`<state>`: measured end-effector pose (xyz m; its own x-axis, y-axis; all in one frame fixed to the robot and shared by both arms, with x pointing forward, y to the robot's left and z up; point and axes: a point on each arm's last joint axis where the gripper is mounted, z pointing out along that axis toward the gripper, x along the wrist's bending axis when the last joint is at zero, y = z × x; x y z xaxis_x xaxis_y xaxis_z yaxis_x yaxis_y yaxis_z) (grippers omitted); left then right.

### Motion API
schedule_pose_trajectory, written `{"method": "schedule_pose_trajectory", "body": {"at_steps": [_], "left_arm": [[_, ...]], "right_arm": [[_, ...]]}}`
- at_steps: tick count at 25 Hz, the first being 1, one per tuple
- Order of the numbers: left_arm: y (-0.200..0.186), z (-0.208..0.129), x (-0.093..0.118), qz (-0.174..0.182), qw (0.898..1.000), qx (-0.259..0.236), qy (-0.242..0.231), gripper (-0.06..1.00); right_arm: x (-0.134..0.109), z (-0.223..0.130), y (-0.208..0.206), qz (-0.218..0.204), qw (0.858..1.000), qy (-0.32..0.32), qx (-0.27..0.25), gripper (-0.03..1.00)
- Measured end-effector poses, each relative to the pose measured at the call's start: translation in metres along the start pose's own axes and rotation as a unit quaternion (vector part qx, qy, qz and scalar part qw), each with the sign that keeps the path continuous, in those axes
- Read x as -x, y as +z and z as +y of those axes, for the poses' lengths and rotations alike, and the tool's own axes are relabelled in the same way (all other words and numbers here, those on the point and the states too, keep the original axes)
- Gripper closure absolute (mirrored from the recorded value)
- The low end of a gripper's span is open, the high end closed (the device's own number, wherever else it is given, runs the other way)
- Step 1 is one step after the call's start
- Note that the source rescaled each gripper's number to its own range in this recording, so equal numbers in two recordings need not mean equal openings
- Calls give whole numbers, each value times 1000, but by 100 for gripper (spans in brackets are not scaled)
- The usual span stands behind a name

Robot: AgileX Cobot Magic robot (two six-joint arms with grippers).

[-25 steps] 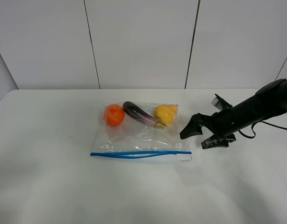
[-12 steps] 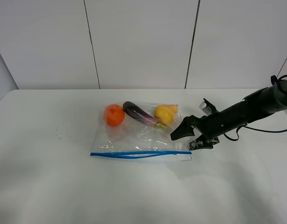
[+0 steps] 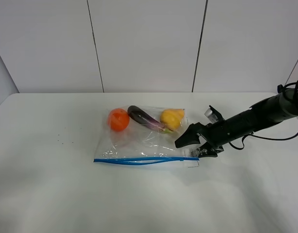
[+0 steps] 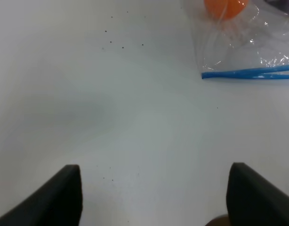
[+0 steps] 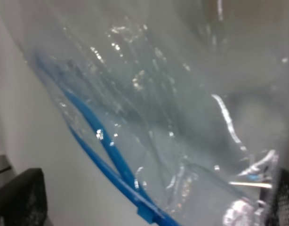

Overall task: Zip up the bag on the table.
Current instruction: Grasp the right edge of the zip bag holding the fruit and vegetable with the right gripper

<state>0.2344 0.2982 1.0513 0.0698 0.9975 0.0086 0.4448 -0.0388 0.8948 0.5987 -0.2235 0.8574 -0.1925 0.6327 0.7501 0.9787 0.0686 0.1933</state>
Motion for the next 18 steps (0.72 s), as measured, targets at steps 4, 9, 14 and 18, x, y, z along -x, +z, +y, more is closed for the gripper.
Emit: {"method": "schedule_pose_trajectory", "body": {"at_steps": [4, 9, 14, 18], "left_arm": [[0, 0, 0, 0, 1000, 0, 0, -5], [0, 0, 0, 0, 1000, 0, 0, -5], [0, 0, 0, 0, 1000, 0, 0, -5], [0, 0, 0, 0, 1000, 0, 0, -5]], "right_arm": [[4, -2, 6, 20, 1000, 17, -1, 0], [3, -1, 7, 26, 999, 19, 6, 4], [2, -1, 6, 31, 999, 20, 4, 26], [2, -1, 6, 35, 999, 19, 3, 52]]}}
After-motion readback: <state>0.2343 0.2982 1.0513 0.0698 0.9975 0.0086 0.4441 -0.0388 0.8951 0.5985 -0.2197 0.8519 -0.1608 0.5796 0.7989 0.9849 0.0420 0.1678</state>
